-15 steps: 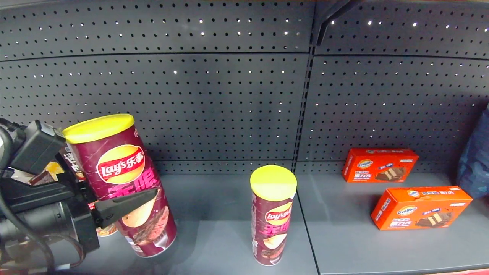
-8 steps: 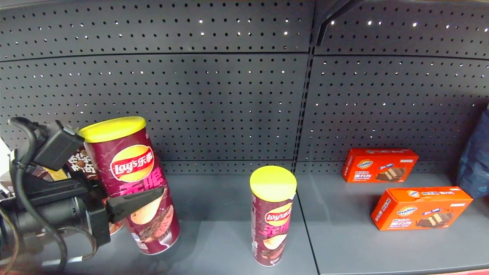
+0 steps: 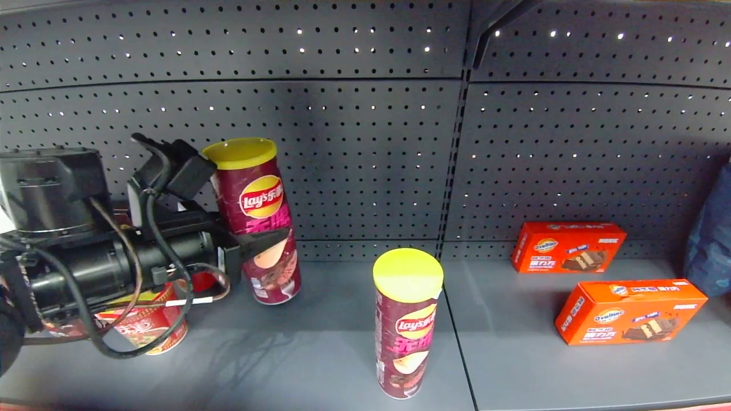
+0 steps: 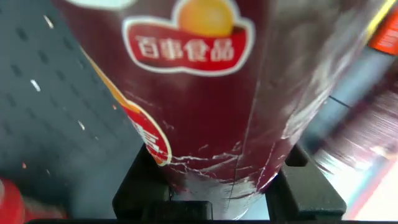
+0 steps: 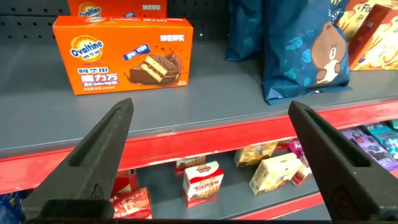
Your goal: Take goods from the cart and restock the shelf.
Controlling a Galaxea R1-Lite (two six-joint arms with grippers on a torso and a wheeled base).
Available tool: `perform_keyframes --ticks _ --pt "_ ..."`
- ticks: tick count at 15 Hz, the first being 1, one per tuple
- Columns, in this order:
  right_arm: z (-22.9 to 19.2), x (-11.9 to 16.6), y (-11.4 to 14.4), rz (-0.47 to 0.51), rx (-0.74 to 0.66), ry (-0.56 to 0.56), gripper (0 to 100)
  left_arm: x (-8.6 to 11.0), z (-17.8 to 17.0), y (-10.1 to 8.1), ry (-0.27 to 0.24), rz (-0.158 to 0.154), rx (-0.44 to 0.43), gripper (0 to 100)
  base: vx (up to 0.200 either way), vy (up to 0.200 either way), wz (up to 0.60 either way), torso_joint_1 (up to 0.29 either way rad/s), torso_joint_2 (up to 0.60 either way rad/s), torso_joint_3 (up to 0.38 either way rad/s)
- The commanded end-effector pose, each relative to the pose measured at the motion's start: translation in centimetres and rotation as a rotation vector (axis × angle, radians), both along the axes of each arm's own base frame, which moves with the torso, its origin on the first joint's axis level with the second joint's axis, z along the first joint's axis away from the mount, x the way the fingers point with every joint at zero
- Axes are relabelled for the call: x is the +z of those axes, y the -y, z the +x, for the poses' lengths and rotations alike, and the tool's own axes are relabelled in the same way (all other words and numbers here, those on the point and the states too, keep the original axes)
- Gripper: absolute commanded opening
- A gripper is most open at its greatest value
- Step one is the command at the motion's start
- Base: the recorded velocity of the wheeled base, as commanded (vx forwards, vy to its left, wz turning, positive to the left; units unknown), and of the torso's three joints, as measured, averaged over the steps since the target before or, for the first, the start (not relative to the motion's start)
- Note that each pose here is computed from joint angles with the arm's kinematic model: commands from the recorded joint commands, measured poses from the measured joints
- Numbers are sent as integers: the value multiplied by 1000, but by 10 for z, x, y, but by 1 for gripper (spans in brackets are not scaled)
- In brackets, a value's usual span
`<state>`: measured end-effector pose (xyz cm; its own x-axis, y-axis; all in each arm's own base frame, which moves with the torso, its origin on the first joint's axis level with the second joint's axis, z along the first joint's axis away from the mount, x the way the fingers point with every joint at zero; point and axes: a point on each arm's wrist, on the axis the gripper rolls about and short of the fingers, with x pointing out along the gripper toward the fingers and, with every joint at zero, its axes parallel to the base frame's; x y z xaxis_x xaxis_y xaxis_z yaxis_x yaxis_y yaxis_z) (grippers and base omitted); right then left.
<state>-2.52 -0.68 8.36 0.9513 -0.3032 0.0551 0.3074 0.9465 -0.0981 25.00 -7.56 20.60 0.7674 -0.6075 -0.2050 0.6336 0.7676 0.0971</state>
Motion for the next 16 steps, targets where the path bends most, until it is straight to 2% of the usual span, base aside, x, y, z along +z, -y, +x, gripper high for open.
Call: perform_keyframes --ticks 1,2,3,5,6,7,9,11,16 --pt "0 0 0 -1 0 -3 100 -23 35 14 -35 10 -64 0 0 0 0 0 0 0" --pt "0 0 0 -1 1 -3 100 -24 40 16 -36 5 -85 0 0 0 0 0 0 0" --pt "0 0 0 -1 0 -1 100 -29 47 26 -46 0 -137 0 0 0 0 0 0 0" --pt "0 0 0 -1 1 -3 100 -31 56 40 -46 -1 -178 0 0 0 0 0 0 0" --pt "0 0 0 -1 0 -1 100 -33 61 53 -47 -8 -228 0 0 0 0 0 0 0" --pt "0 0 0 -1 0 -3 100 -36 66 59 -52 -19 -286 0 0 0 0 0 0 0" --pt "0 0 0 -1 0 -3 100 -38 74 70 -50 -30 -349 0 0 0 0 0 0 0" --pt "0 0 0 -1 1 -3 100 -46 85 83 -37 -36 -377 0 0 0 0 0 0 0" --pt "0 0 0 -1 0 -3 100 -69 100 95 -36 -50 -427 0 0 0 0 0 0 0"
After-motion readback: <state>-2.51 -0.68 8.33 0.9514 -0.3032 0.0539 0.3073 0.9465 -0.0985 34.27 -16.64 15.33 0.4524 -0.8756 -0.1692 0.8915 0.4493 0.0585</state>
